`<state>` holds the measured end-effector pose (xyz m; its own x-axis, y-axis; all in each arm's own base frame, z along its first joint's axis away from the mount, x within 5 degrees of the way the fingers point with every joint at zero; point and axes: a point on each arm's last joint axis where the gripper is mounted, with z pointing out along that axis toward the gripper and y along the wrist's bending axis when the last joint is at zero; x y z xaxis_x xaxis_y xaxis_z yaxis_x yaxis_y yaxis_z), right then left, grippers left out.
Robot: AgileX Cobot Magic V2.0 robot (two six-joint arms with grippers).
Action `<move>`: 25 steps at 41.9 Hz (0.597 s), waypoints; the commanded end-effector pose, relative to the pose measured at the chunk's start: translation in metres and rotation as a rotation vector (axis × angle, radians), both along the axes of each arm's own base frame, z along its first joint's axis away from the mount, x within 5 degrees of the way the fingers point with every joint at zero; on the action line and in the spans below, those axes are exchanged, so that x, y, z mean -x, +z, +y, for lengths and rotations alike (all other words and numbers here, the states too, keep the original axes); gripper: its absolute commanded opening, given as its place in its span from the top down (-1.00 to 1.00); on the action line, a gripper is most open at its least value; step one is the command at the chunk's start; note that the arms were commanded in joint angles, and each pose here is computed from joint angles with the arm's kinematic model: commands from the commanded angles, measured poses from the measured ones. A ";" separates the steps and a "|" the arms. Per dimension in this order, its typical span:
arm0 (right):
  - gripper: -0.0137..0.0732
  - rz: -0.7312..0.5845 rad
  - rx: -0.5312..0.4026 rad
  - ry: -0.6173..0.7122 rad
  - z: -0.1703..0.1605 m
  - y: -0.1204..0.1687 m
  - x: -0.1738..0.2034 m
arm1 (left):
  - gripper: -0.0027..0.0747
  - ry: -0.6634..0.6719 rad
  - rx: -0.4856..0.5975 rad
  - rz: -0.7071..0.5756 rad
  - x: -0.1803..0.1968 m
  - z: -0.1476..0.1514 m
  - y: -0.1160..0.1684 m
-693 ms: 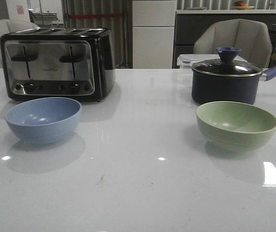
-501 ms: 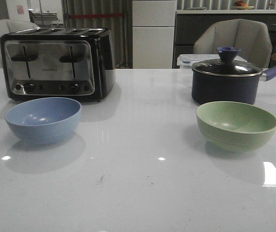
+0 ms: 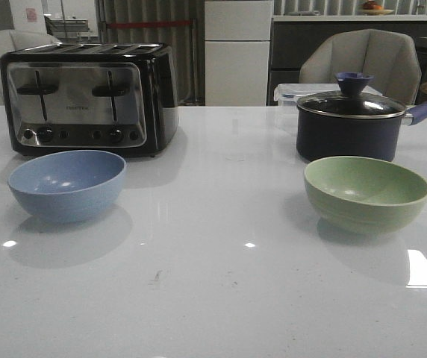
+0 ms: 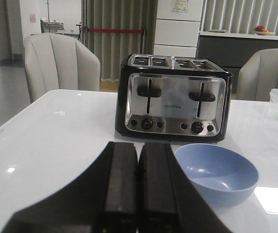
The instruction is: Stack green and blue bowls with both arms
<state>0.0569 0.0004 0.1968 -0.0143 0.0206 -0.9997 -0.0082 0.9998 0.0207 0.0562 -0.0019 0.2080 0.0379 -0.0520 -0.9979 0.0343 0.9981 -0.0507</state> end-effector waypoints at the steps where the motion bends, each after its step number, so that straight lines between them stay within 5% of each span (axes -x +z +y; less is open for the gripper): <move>1: 0.56 -0.115 0.009 -0.003 0.000 0.011 0.002 | 0.69 -0.006 0.013 -0.099 0.002 0.000 0.007; 12: 0.56 -0.212 0.008 -0.002 0.000 0.033 0.006 | 0.69 -0.004 0.018 -0.221 0.007 0.000 0.029; 25: 0.56 -0.249 0.007 -0.010 -0.001 0.122 0.030 | 0.69 -0.011 0.021 -0.333 0.034 0.001 0.125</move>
<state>0.0341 -0.0001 0.2837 0.1683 0.0229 -0.9855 -0.0096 0.9997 0.0216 0.0332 -0.0012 0.2933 0.2631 -0.0589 -0.9630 0.0466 0.9977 -0.0483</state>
